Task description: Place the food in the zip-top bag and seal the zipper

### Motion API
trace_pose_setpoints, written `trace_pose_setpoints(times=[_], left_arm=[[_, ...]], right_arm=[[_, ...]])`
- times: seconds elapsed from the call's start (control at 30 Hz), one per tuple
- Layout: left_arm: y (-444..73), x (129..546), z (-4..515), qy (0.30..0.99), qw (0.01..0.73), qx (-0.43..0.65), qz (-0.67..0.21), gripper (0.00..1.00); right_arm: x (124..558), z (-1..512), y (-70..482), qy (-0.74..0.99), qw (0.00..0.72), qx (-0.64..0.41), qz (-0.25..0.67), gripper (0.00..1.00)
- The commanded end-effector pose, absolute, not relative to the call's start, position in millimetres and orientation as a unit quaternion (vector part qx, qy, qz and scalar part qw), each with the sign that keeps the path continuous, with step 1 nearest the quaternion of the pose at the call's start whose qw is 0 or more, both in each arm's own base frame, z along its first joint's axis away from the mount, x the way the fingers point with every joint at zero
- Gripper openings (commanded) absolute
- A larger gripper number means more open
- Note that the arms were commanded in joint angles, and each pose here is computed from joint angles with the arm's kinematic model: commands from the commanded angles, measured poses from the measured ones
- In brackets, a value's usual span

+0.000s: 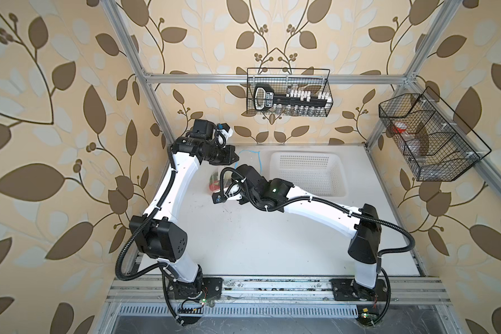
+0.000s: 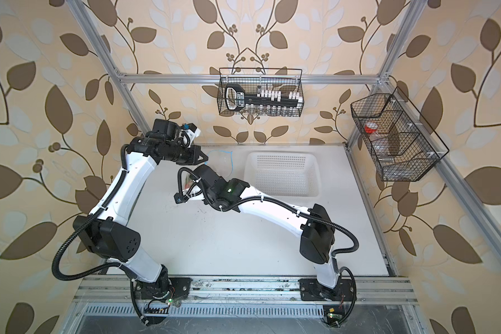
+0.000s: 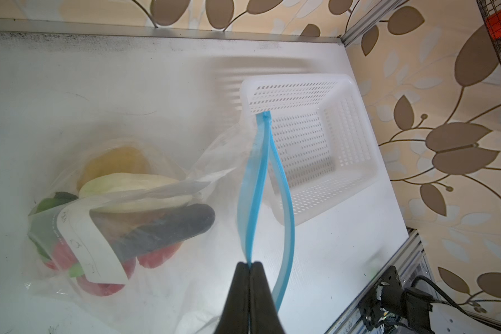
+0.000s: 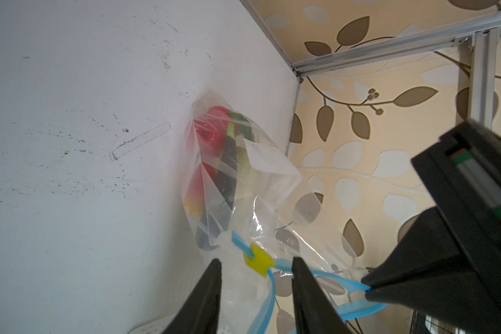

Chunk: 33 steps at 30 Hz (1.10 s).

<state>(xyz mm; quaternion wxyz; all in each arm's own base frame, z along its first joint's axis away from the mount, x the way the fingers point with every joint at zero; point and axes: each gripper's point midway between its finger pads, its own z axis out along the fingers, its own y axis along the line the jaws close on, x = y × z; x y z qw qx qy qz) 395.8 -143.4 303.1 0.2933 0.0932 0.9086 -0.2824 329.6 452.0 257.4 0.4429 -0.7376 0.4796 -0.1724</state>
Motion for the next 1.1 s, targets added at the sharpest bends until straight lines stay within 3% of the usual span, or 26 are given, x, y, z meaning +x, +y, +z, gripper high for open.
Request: trace_pose_setpoints(times=[0.0, 0.37, 1.07], left_arm=[[-147, 397, 315, 0.903, 0.307, 0.107, -0.28, 0.0], [-148, 395, 317, 0.902, 0.308, 0.11, -0.28, 0.0], [-149, 392, 316, 0.903, 0.307, 0.113, -0.279, 0.0]], right_arm=[[326, 255, 458, 0.464, 0.444, -0.743, -0.189, 0.44], [333, 247, 452, 0.468, 0.433, -0.744, -0.202, 0.45], [341, 231, 452, 0.473, 0.415, -0.746, -0.218, 0.34]])
